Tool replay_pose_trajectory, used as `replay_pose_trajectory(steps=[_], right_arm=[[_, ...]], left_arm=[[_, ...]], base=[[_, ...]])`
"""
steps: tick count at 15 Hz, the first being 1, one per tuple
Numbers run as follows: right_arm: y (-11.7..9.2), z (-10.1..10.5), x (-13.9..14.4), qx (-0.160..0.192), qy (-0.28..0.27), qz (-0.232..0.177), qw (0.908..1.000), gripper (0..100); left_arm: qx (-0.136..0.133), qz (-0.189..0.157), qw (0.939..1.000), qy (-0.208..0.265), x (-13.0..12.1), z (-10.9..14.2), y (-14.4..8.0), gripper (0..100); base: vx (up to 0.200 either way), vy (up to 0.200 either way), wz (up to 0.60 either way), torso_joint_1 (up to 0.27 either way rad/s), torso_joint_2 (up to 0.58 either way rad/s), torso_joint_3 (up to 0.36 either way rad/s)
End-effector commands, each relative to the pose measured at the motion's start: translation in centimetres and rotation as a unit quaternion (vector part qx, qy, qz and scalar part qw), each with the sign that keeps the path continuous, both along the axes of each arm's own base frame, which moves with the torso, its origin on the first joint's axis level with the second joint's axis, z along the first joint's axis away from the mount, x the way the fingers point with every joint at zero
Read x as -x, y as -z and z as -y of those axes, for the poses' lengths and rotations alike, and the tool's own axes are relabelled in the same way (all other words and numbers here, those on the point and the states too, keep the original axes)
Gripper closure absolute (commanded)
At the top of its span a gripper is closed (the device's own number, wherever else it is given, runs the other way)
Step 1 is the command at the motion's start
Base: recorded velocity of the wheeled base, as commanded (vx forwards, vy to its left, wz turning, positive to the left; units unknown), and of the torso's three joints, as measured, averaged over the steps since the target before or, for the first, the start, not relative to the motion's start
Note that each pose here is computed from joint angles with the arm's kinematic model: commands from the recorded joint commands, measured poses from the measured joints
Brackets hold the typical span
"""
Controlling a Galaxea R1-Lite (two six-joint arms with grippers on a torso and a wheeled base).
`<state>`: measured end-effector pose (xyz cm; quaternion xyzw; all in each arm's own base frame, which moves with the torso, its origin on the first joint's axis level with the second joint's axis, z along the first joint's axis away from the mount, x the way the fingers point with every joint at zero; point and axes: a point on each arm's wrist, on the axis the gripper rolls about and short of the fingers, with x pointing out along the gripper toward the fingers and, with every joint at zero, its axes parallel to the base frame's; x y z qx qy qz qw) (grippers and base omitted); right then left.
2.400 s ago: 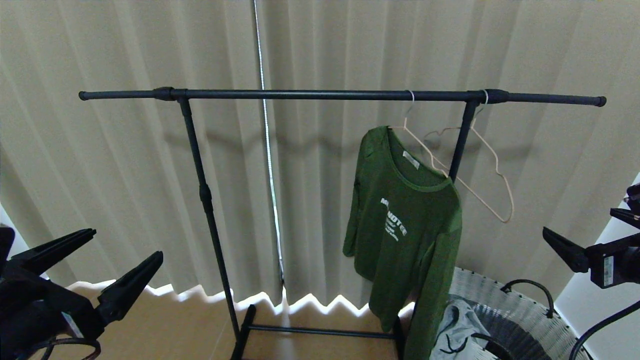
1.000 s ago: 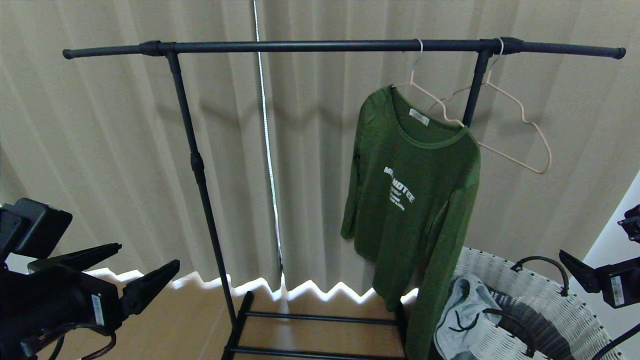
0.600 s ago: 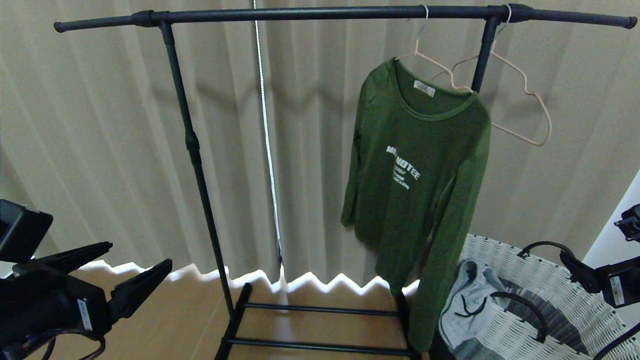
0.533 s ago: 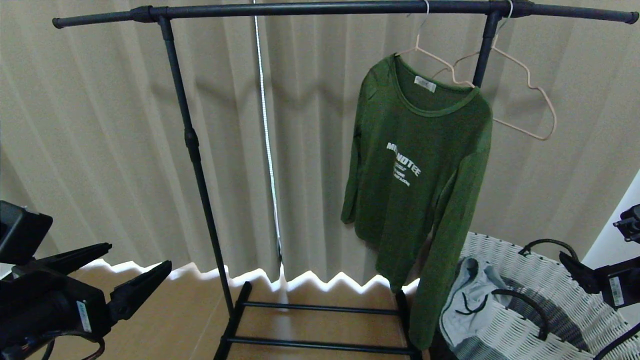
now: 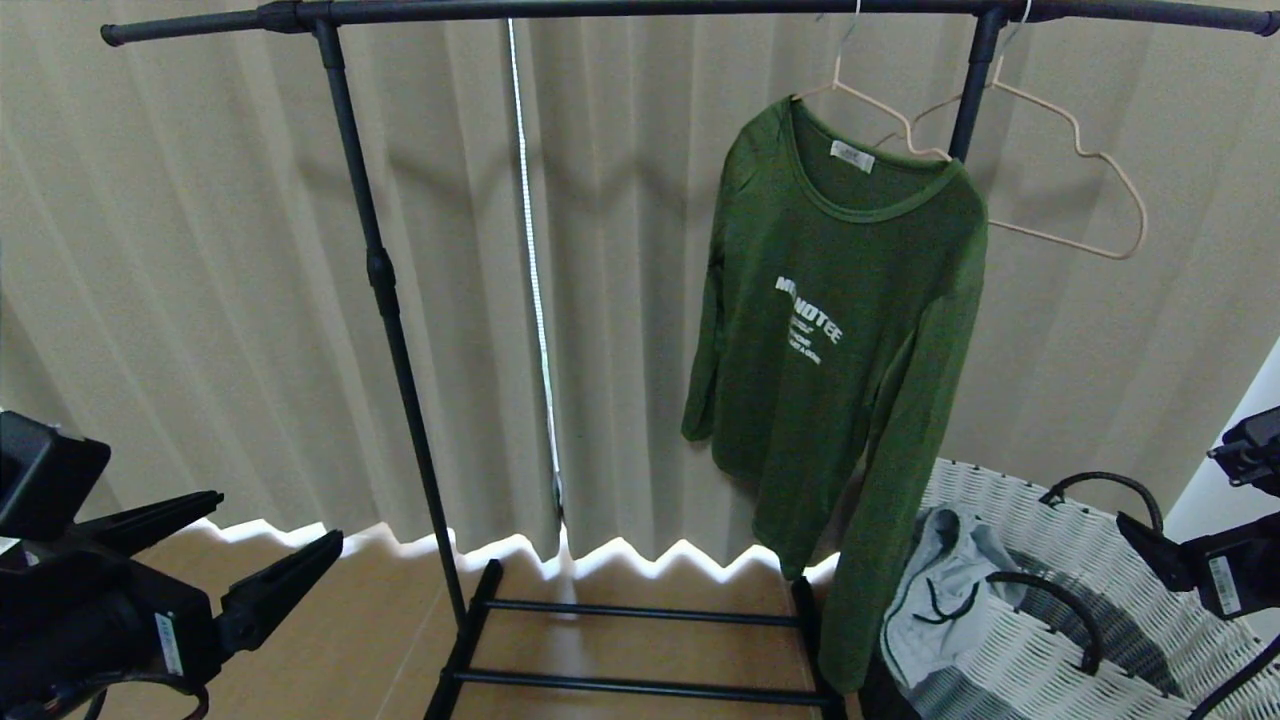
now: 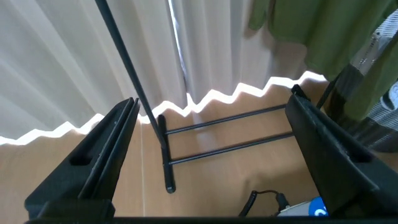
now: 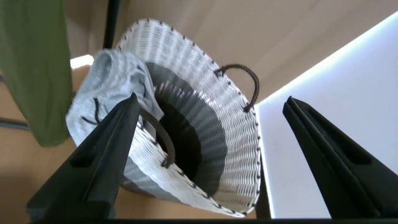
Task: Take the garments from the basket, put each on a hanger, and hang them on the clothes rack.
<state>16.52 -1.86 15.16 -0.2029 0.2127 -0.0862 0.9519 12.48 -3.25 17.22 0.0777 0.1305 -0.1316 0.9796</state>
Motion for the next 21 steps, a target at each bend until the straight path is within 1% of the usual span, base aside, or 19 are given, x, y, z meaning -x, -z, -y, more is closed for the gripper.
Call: replay_pose_trajectory(steps=[1,2,3,5,8,12,14,15,18,21], right_arm=[[0.7,0.3,-0.4,0.000,0.007,-0.021,0.9998,0],[1.1,0.4,-0.8,0.003,0.007,-0.033,0.9994,0],[1.2,0.4,-0.9,0.004,0.006,-0.036,0.9993,0],[2.2,0.5,-1.5,0.001,0.006,-0.066,0.9978,0],[3.7,0.6,-2.0,-0.003,0.004,-0.103,0.9947,0],[4.9,0.6,-2.7,-0.009,0.000,-0.133,0.9910,0],[5.9,-0.1,-3.1,-0.016,-0.026,-0.157,0.9871,0],[6.4,-0.6,-3.4,-0.021,-0.049,-0.169,0.9842,0],[7.1,-1.7,-3.6,-0.018,-0.077,-0.187,0.9791,0],[7.2,-1.8,-3.4,-0.015,-0.080,-0.193,0.9778,0]], left_arm=[[-0.006,0.000,1.0000,0.002,0.2,0.0,0.2,0],[-0.016,0.008,0.9998,0.005,0.6,-0.2,0.2,0],[-0.017,0.010,0.9998,0.007,0.7,-0.1,0.1,0],[-0.014,0.017,0.9998,0.006,0.5,-0.1,-0.3,0],[-0.016,0.010,0.9998,0.006,0.2,-0.1,-0.1,0],[-0.016,0.008,0.9998,0.006,0.2,-0.1,0.0,0],[-0.018,0.006,0.9998,0.006,0.2,-0.1,0.1,0],[-0.018,0.006,0.9998,0.007,0.3,0.0,0.1,0],[-0.018,0.006,0.9998,0.007,0.3,0.0,0.1,0],[-0.017,0.007,0.9998,0.006,0.2,-0.1,0.0,0]], base=[[0.000,0.000,0.00,0.000,0.00,0.000],[0.000,0.000,0.00,0.000,0.00,0.000],[0.000,0.000,0.00,0.000,0.00,0.000],[0.000,0.000,0.00,0.000,0.00,0.000],[0.200,0.000,0.00,-0.009,0.00,0.006],[0.200,0.000,0.00,0.002,0.00,0.006],[0.200,0.000,0.00,0.002,0.00,0.000],[0.000,0.000,0.00,0.000,0.00,0.000],[0.000,0.000,0.00,0.000,0.00,0.000],[0.000,0.000,0.00,0.000,0.00,0.000]])
